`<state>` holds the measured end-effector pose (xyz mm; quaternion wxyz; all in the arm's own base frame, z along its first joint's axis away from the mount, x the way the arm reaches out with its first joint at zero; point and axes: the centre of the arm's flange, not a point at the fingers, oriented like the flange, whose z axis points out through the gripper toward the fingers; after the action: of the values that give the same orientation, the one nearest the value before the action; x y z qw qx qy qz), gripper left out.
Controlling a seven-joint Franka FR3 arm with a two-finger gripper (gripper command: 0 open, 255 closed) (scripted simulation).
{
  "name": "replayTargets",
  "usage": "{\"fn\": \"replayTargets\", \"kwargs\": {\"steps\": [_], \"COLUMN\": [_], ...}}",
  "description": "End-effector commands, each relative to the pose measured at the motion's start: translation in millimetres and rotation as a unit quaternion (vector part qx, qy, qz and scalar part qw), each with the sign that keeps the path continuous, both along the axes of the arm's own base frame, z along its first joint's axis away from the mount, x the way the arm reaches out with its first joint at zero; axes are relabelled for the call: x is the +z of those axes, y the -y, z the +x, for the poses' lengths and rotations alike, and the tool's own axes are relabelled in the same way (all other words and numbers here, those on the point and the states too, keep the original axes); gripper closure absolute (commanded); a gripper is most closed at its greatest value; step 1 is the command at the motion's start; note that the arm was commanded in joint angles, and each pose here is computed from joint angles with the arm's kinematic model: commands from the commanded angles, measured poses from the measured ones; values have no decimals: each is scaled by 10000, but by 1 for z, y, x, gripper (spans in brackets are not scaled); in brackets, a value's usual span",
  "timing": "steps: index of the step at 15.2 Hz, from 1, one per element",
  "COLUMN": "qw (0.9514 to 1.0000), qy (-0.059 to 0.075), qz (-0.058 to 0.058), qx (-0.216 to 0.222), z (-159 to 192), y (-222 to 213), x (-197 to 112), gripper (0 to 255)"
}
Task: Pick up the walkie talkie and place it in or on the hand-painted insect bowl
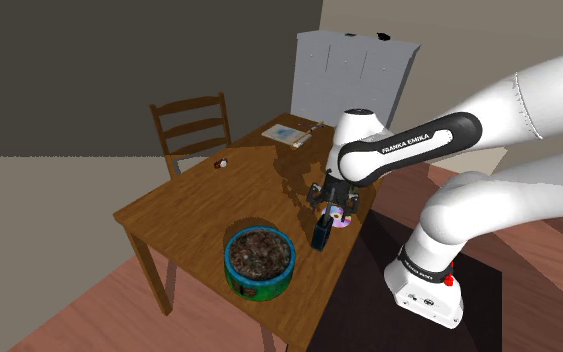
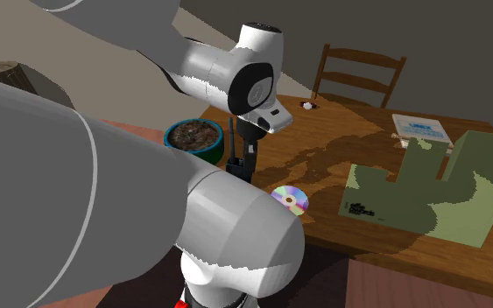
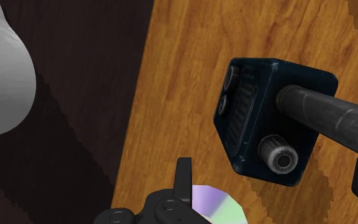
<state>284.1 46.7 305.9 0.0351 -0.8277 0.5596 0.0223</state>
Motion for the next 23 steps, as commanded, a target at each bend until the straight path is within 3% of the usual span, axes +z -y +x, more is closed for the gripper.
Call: {"fn": "replayTargets", "kwargs": {"steps": [1, 2, 11, 23], "qw": [10000, 10000, 10000, 10000], "qy": [0, 0, 0, 0], "qz": [0, 0, 0, 0], "qx": [0, 0, 0, 0], "z": [0, 0, 0, 0], "y": [0, 0, 0, 0], "x": [0, 0, 0, 63], "gripper": [0, 255, 255, 255]}}
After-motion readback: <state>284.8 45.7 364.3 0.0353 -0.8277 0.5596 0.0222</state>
